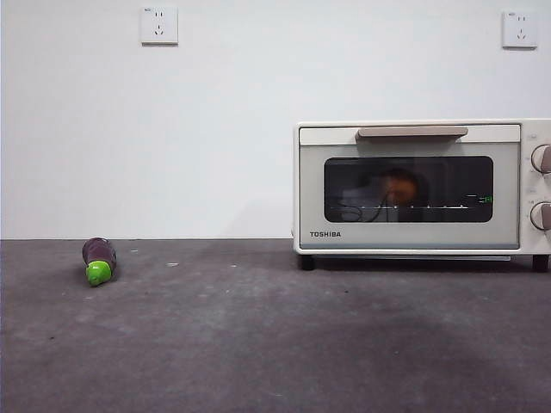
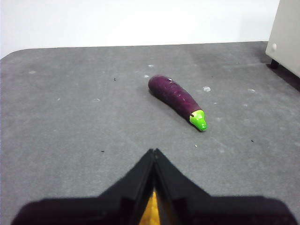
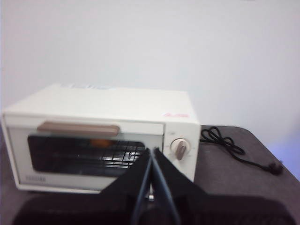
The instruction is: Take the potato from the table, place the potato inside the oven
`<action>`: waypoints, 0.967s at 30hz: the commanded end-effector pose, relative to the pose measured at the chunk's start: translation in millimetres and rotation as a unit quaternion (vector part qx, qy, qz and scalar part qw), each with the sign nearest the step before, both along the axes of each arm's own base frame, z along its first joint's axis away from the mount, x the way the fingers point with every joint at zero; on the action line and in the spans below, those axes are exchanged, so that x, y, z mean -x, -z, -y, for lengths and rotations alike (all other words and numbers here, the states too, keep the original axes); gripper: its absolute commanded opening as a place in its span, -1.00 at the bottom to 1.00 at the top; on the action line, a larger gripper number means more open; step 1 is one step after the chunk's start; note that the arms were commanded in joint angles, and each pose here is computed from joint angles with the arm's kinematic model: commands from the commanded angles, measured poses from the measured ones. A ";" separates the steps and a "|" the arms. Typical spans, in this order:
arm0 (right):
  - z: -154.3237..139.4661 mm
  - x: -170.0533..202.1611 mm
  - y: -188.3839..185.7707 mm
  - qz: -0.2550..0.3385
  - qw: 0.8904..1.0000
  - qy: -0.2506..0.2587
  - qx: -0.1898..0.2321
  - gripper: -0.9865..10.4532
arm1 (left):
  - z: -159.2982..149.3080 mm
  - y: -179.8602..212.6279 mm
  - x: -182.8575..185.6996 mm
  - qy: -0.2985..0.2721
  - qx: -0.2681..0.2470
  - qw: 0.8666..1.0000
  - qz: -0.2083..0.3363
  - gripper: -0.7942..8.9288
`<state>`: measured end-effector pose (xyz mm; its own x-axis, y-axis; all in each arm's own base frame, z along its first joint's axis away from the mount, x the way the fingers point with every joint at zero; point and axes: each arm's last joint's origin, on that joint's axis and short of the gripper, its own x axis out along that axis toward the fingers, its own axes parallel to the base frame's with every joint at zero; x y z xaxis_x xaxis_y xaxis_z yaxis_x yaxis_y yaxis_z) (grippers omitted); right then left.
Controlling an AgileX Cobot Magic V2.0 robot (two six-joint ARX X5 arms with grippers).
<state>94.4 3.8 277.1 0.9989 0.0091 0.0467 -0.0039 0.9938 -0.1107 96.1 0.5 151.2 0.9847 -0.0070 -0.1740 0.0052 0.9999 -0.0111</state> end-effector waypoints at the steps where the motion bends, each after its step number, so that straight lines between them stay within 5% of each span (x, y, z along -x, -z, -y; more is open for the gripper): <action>1: -0.3 -3.6 17.9 0.006 0.998 -0.032 0.058 -0.83 | -0.4 2.3 -0.6 -0.001 -0.005 1.000 0.001 -0.85; 8: 0.4 -2.4 56.7 0.011 0.996 -0.046 0.071 -0.83 | -0.4 2.3 -0.6 -0.001 -0.004 1.000 0.001 -0.84; 17: 2.4 -2.1 101.1 0.011 0.999 -0.020 -0.028 -0.82 | -0.4 2.3 -0.7 -0.001 -0.004 1.000 0.000 -0.84; 29: 4.7 -2.4 120.0 -0.075 0.997 -0.005 -0.024 -0.83 | -0.3 2.8 -0.9 -0.001 -0.005 1.000 -0.003 -0.84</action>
<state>96.6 -0.6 159.4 0.9948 0.0276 -0.0976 -0.0340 0.9973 -0.0653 96.6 0.5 151.0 0.9841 -0.0070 -0.1777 0.0051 0.9999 -0.0112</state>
